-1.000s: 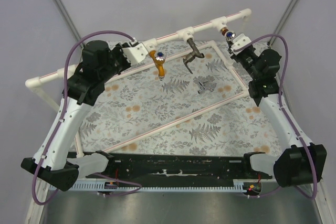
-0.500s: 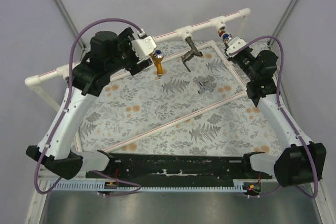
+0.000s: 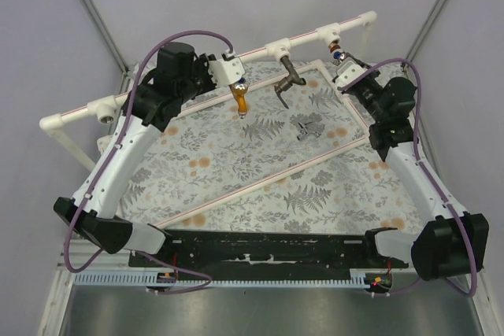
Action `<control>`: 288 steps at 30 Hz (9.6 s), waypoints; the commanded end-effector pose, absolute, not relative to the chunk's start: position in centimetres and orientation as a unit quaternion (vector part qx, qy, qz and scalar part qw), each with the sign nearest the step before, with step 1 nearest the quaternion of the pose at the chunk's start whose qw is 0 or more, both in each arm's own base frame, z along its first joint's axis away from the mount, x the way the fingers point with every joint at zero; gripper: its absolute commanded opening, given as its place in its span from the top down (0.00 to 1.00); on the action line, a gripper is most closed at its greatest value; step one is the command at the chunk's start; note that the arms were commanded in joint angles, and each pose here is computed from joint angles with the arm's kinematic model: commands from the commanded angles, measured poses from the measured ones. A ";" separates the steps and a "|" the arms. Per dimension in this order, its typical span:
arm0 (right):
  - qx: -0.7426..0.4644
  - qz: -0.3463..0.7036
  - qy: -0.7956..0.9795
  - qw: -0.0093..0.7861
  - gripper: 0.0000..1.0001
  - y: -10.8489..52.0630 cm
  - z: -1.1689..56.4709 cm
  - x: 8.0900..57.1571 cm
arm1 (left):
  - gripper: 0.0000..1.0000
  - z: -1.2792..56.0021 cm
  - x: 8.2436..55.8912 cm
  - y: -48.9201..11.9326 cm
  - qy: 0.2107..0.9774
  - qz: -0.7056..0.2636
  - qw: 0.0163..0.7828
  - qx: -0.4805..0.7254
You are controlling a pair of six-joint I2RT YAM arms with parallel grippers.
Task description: Install the water faucets
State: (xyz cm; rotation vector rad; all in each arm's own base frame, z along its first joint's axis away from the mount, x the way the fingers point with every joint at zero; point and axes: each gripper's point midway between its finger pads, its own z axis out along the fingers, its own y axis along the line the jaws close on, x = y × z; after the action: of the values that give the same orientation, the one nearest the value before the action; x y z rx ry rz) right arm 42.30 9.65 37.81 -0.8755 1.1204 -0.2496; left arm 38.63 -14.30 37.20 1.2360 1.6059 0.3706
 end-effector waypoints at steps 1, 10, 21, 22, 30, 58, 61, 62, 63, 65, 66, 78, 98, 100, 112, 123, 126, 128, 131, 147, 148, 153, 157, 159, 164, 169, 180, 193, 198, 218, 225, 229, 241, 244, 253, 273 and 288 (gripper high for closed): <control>-0.388 -0.169 0.457 0.782 1.00 9.0 41.0 41.8 | 0.87 36.9 38.0 -14.0 0.681 0.149 0.511 0.502; -0.355 -0.163 0.447 0.805 1.00 8.6 40.9 41.8 | 0.98 37.1 36.7 -14.2 0.694 0.120 0.513 0.491; -0.391 -0.182 0.422 0.797 1.00 9.5 38.7 42.7 | 0.98 36.6 35.8 -15.3 0.717 0.063 0.508 0.473; -0.395 -0.186 0.422 0.794 1.00 9.5 38.3 42.8 | 0.98 36.8 35.8 -15.5 0.715 0.059 0.511 0.472; -0.410 -0.204 0.433 0.776 1.00 9.4 36.0 43.5 | 0.98 36.7 35.2 -16.3 0.714 0.034 0.510 0.479; -0.383 -0.125 0.497 0.768 1.00 10.3 40.1 44.2 | 0.98 35.8 34.7 -16.5 0.711 0.023 0.497 0.497; -0.379 -0.123 0.507 0.764 1.00 10.1 39.6 44.5 | 0.98 35.8 34.7 -16.6 0.711 0.022 0.497 0.497; -0.377 -0.122 0.510 0.763 1.00 10.1 39.3 44.6 | 0.98 35.8 34.6 -16.6 0.711 0.022 0.497 0.497; -0.373 -0.117 0.513 0.764 1.00 10.2 39.3 44.6 | 0.98 36.0 34.6 -16.6 0.710 0.022 0.499 0.496; -0.362 -0.107 0.523 0.764 1.00 10.1 38.9 44.8 | 0.98 35.9 34.6 -16.6 0.710 0.022 0.498 0.497; -0.355 -0.103 0.527 0.765 1.00 10.0 38.9 44.9 | 0.98 36.0 34.6 -16.6 0.709 0.021 0.499 0.497; -0.251 -0.017 0.581 0.774 1.00 9.8 38.9 45.2 | 0.98 36.0 34.6 -16.8 0.706 0.017 0.500 0.501; -0.035 0.189 0.630 0.752 1.00 8.2 38.6 46.4 | 0.98 35.8 34.4 -16.8 0.706 0.016 0.499 0.502; -0.006 0.214 0.630 0.747 1.00 8.1 38.6 46.4 | 0.98 35.8 34.4 -16.9 0.706 0.015 0.498 0.503; 0.128 0.354 0.590 0.714 1.00 7.9 39.4 46.8 | 0.98 35.8 34.3 -16.8 0.705 0.014 0.500 0.503; 0.260 0.465 0.531 0.659 1.00 7.4 39.2 47.4 | 0.98 35.3 34.4 -17.0 0.706 0.013 0.497 0.505; 0.301 0.496 0.511 0.634 1.00 7.2 39.0 47.5 | 0.98 35.0 34.4 -17.1 0.707 0.010 0.494 0.506; 0.325 0.513 0.497 0.620 1.00 7.0 38.7 47.5 | 0.98 34.8 34.5 -17.2 0.708 0.007 0.494 0.505; 0.359 0.528 0.479 0.602 1.00 6.5 38.3 47.5 | 0.98 34.5 34.4 -17.3 0.710 0.002 0.491 0.506; 0.471 0.577 0.429 0.511 1.00 6.8 38.1 48.0 | 0.98 34.3 34.3 -17.4 0.711 -0.003 0.490 0.504; 0.480 0.575 0.428 0.505 1.00 6.9 38.0 48.0 | 0.98 34.2 34.3 -17.4 0.712 -0.002 0.489 0.504; 0.538 0.583 0.388 0.470 1.00 6.5 37.5 47.8 | 0.98 34.2 34.2 -17.5 0.712 -0.006 0.489 0.504; 0.541 0.583 0.385 0.468 1.00 6.4 37.5 47.9 | 0.98 33.9 34.2 -17.5 0.714 -0.008 0.486 0.504; 0.526 0.575 0.396 0.486 1.00 6.5 37.8 47.8 | 0.98 33.8 34.3 -17.4 0.714 -0.004 0.487 0.503; 0.520 0.573 0.392 0.497 1.00 6.3 37.8 47.5 | 0.98 33.7 34.4 -17.2 0.716 0.001 0.486 0.501; 0.522 0.583 0.387 0.487 0.87 6.4 38.2 47.5 | 0.98 33.7 34.5 -17.2 0.717 0.002 0.486 0.499; 0.475 0.583 0.375 0.542 0.34 6.0 40.3 46.4 | 0.98 33.8 34.8 -17.1 0.719 0.007 0.487 0.497; 0.438 0.552 0.403 0.584 0.02 5.8 39.1 43.7 | 0.98 33.9 35.2 -17.2 0.719 0.008 0.486 0.496; 0.401 0.532 0.424 0.613 0.02 5.9 39.1 41.7 | 0.98 33.7 35.4 -17.2 0.723 0.011 0.482 0.495; -0.319 -0.125 0.570 0.747 0.02 4.0 38.2 34.6 | 0.98 33.5 35.5 -17.5 0.720 0.005 0.492 0.490; -0.412 -0.268 0.460 0.739 0.12 3.9 39.3 36.3 | 0.98 33.4 36.1 -17.8 0.718 0.005 0.499 0.485; -0.459 -0.301 0.424 0.720 0.14 5.3 40.6 37.2 | 0.98 33.4 35.9 -17.8 0.721 0.001 0.499 0.482; -0.488 -0.342 0.367 0.714 0.19 7.8 41.1 40.0 | 0.98 33.9 35.9 -17.6 0.718 0.006 0.504 0.480; -0.491 -0.350 0.357 0.713 0.20 8.0 41.8 40.3 | 0.98 34.0 35.8 -17.8 0.717 0.001 0.505 0.481; -0.505 -0.362 0.338 0.707 0.24 8.5 42.8 40.9 | 0.98 34.5 36.0 -17.8 0.714 0.003 0.509 0.481; -0.517 -0.307 0.373 0.707 0.78 9.8 39.5 43.5 | 0.98 34.3 36.0 -18.0 0.711 0.001 0.507 0.487; -0.345 -0.004 0.535 0.771 1.00 12.0 39.8 43.7 | 0.98 34.3 35.7 -18.2 0.707 -0.007 0.507 0.493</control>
State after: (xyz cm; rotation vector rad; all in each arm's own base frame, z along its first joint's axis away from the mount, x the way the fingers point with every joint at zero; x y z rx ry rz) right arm 43.82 9.65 37.44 -0.9313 1.1190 -0.3217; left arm 38.54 -14.74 37.15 1.2224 1.5900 0.2881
